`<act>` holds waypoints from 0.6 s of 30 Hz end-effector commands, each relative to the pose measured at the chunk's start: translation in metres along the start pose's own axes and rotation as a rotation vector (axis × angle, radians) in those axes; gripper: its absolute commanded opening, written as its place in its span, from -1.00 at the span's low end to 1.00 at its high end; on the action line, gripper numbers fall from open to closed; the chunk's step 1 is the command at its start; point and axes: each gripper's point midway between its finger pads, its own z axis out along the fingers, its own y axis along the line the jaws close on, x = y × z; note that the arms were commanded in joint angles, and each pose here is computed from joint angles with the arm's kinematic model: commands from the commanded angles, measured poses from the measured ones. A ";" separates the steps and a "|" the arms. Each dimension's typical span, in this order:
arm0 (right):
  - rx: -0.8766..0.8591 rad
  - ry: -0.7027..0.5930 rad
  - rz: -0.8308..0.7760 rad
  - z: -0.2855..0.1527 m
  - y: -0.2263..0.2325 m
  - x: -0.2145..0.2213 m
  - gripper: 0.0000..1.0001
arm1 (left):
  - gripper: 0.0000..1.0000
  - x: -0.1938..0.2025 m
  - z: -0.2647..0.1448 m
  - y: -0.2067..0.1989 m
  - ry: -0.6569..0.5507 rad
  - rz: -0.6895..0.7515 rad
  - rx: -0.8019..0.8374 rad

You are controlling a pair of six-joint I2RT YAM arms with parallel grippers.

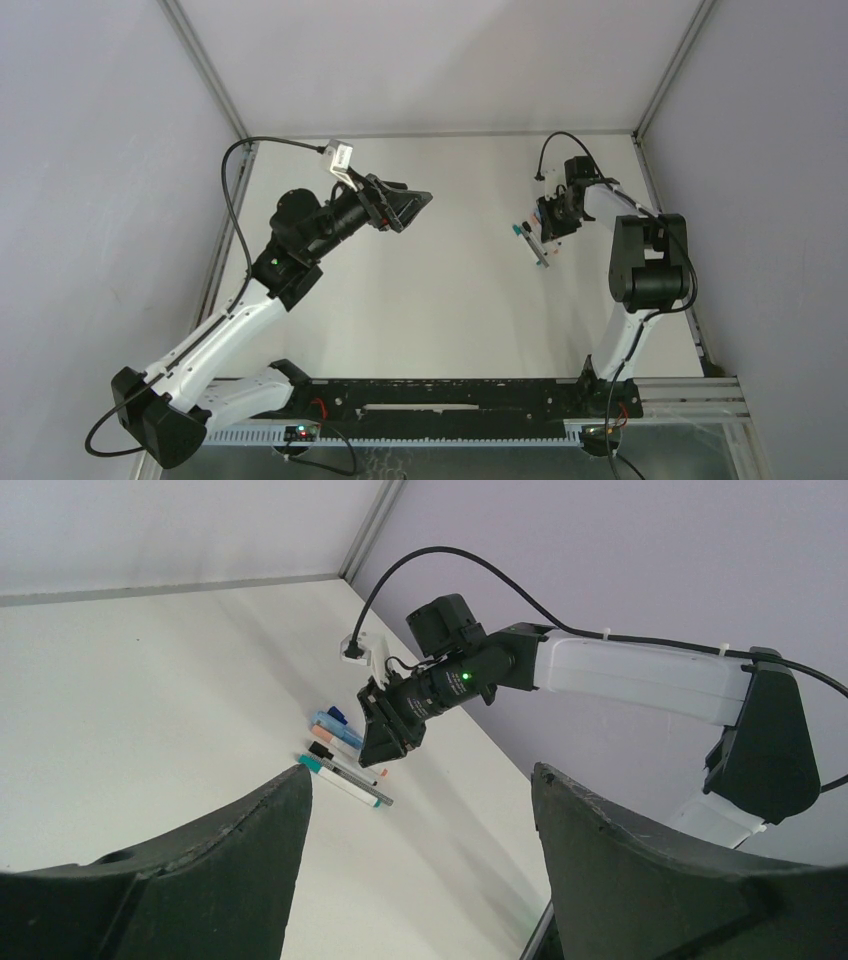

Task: Insert the pens into the pen caps
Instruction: Place the pen at the center of the board, then reset both arms

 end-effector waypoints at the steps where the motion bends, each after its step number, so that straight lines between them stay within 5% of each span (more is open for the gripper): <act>1: 0.006 -0.012 -0.014 -0.010 -0.002 -0.008 -0.35 | 0.68 0.000 -0.001 0.005 -0.015 0.012 -0.005; 9: -0.017 -0.105 -0.037 -0.052 0.001 -0.022 -0.29 | 0.69 -0.002 -0.002 0.004 -0.022 0.011 -0.001; 14: 0.030 -0.260 -0.080 -0.117 -0.002 -0.042 -0.18 | 0.72 -0.014 -0.006 0.012 -0.034 0.002 -0.002; 16: 0.073 -0.353 -0.097 -0.153 -0.007 -0.054 -0.04 | 0.73 -0.021 -0.007 0.019 -0.037 -0.006 -0.013; 18: 0.131 -0.448 -0.113 -0.192 -0.011 -0.066 0.41 | 0.76 -0.032 -0.011 0.029 -0.040 -0.013 -0.038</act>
